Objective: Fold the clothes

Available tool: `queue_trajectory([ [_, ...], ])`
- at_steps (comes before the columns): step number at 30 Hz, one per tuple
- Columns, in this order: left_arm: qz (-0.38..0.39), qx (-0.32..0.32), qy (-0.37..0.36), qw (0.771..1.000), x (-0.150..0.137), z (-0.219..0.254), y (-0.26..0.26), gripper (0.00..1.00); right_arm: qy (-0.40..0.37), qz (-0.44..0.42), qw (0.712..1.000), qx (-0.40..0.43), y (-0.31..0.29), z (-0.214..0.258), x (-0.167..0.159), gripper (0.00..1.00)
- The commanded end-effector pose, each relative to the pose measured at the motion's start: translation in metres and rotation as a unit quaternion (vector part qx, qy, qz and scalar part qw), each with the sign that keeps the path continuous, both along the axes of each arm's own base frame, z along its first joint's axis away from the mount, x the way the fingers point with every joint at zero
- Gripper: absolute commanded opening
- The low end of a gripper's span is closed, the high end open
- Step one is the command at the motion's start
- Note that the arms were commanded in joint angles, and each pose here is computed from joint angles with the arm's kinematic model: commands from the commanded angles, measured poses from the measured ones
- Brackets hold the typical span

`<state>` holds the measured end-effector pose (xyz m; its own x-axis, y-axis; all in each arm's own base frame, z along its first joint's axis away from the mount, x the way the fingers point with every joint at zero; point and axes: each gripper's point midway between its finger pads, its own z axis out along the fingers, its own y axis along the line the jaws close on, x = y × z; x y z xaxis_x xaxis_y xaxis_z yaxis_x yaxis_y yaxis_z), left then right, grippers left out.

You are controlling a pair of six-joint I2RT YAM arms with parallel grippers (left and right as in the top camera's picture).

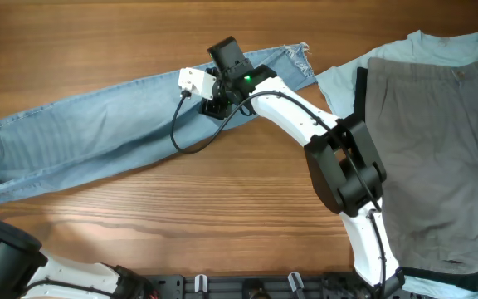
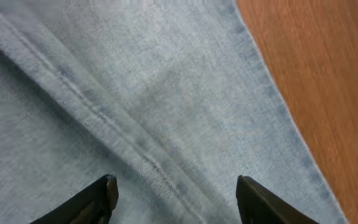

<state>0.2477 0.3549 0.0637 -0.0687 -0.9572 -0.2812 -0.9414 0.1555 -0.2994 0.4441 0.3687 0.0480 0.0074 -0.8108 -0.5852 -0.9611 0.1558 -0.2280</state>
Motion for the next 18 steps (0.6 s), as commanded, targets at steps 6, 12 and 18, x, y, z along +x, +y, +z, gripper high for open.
queue_trajectory([
  [6, -0.013, 0.001, 0.000, 1.000, 0.004, -0.001, 0.000, 0.30, -0.023, -0.015, 0.999, -0.018, -0.004, -0.030, 0.017, 0.10],
  [12, -0.013, 0.003, -0.001, 1.000, 0.004, -0.001, 0.001, 0.31, -0.063, -0.089, 0.993, 0.054, 0.004, -0.001, 0.054, 0.04],
  [18, -0.022, 0.000, -0.023, 1.000, 0.012, 0.002, 0.000, 1.00, -0.079, -0.100, 0.989, 0.080, 0.009, 0.010, 0.064, 0.04],
])
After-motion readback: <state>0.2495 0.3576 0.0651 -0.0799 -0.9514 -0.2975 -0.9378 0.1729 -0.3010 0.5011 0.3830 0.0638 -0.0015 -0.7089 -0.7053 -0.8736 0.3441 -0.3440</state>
